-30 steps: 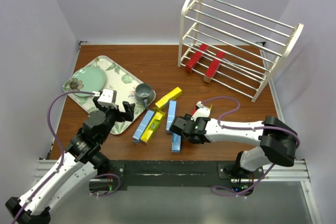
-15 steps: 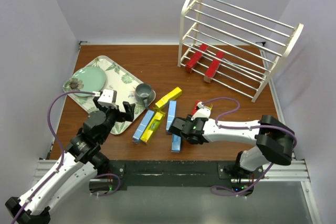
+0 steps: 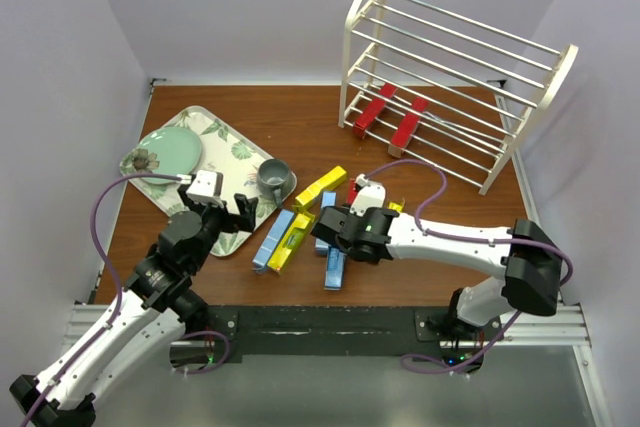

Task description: Place and organize the toothpastes onto the shelf

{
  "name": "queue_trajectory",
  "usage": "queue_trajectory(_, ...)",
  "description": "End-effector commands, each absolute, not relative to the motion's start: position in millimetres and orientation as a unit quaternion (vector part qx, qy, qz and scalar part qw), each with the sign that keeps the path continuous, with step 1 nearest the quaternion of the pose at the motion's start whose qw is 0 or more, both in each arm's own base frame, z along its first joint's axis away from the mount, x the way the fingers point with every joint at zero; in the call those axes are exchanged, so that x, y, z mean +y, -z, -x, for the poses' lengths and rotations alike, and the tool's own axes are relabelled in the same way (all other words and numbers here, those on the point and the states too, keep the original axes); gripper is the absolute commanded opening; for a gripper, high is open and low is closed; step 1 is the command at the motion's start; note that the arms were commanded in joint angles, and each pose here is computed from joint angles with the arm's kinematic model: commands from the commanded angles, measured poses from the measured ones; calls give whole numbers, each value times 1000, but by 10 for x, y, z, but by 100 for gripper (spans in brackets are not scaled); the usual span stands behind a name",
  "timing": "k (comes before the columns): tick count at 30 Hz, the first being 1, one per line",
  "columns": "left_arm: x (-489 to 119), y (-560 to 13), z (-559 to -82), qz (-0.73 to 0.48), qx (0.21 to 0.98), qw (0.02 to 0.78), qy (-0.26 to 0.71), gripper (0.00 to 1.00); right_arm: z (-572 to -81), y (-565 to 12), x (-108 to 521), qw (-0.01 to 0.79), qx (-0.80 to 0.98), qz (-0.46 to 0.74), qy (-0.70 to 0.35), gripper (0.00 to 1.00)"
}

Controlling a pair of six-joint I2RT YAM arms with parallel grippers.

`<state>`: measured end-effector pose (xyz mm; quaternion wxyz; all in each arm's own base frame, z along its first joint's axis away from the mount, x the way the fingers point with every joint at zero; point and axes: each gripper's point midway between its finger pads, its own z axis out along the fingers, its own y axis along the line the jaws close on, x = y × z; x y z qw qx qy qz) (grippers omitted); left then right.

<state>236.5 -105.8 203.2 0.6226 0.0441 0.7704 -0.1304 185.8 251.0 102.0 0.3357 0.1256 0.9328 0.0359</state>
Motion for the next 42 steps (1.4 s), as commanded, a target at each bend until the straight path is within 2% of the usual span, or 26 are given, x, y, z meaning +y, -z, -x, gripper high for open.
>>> queue_trajectory(1,-1070,-2273,-2384,-42,752,644,138,100,-2013,-1393,2305,372,920,-121,-34,24)
queue_trajectory(13,-1078,-2284,-2375,-43,750,644,142,100,-2483,-1658,1243,399,896,-195,10,22)
queue_trajectory(28,-1073,-2295,-2370,-43,750,645,142,100,-3247,-1500,755,407,884,-223,48,22)
queue_trajectory(42,-1088,-2244,-2387,-48,757,638,137,100,-3885,-1403,205,448,856,-250,65,23)
